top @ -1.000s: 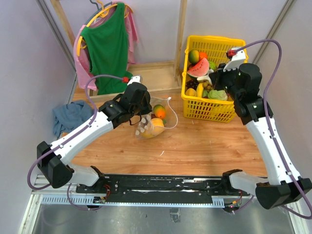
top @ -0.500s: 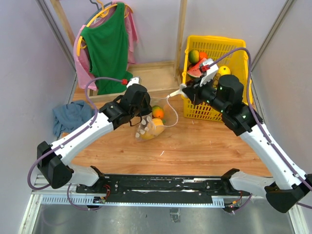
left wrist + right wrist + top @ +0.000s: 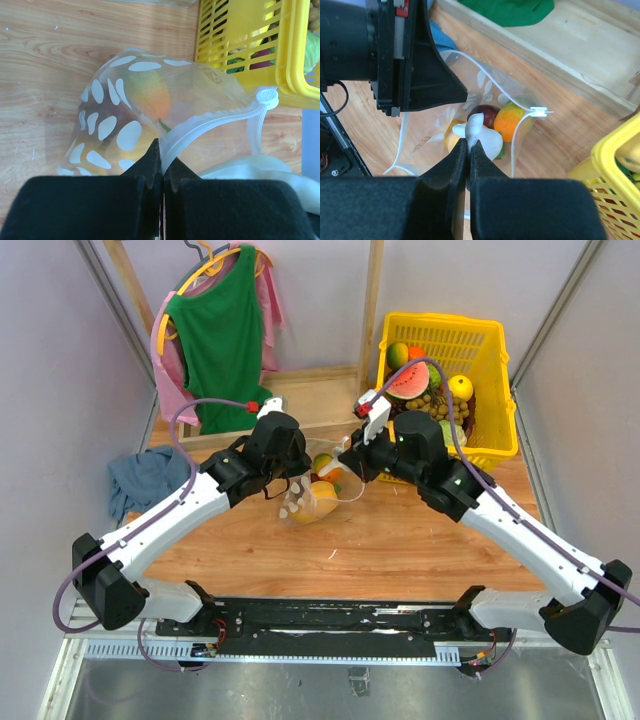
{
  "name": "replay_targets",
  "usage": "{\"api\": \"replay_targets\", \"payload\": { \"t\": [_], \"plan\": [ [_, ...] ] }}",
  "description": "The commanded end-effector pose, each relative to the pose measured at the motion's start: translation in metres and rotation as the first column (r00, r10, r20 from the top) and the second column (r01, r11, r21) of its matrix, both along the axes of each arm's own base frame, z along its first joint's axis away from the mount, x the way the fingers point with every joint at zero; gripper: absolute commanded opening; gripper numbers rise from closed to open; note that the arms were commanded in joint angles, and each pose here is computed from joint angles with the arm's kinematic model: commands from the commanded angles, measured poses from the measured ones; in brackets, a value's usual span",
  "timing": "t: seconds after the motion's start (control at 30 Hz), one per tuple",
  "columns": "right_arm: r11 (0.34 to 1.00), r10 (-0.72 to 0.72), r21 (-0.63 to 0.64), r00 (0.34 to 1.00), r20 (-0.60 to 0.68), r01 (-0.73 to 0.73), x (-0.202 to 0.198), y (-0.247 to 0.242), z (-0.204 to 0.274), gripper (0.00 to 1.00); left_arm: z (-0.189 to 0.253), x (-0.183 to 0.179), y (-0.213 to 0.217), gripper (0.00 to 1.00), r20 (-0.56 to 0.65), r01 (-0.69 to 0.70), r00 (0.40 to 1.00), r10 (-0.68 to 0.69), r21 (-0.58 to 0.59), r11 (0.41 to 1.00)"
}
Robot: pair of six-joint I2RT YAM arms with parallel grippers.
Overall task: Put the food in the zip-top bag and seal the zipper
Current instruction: Place the fake vegetable in the zipper food storage bag.
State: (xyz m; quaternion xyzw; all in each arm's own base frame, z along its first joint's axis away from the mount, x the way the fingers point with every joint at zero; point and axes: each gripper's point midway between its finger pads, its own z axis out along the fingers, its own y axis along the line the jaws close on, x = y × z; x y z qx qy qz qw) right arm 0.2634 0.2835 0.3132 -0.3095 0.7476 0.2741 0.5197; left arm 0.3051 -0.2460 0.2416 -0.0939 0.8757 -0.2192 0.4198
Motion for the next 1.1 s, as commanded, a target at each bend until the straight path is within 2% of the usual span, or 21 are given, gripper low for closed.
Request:
{"api": "replay_targets", "payload": {
  "t": [0.0,0.23,0.43,0.5,0.67,0.97,1.07],
  "plan": [
    [0.999,0.013,-0.042,1.000,0.011,-0.012,0.000,0.014,-0.016,0.01,0.016,0.005,0.002,0.00,0.049,-0.017,0.999,0.019,-0.041,0.999],
    [0.999,-0.031,-0.046,0.999,-0.016,0.030,0.018,0.034,-0.047,0.05,0.015,0.002,-0.002,0.00,0.039,0.011,0.999,-0.009,-0.047,0.999],
    [0.995,-0.091,0.044,0.996,-0.003,0.091,0.037,0.048,-0.057,0.05,0.015,-0.001,-0.004,0.00,0.035,0.026,0.999,-0.024,-0.057,0.998],
    [0.993,-0.101,0.054,0.995,0.004,0.101,0.041,0.051,-0.060,0.12,0.015,-0.001,-0.004,0.01,0.035,0.026,0.999,-0.024,-0.058,0.998],
    [0.994,-0.102,0.041,0.995,0.000,0.101,0.043,0.052,-0.062,0.38,0.013,-0.001,-0.003,0.00,0.034,0.022,0.999,-0.021,-0.051,0.998],
    [0.990,-0.141,-0.020,0.989,0.055,0.142,0.039,0.019,-0.032,0.63,0.013,0.000,0.006,0.00,0.045,-0.003,0.999,0.004,-0.025,1.000],
    [0.979,-0.189,-0.068,0.980,0.054,0.193,0.048,-0.003,-0.022,0.68,0.013,0.000,0.008,0.00,0.049,-0.010,0.999,0.011,-0.019,1.000]
  ]
}}
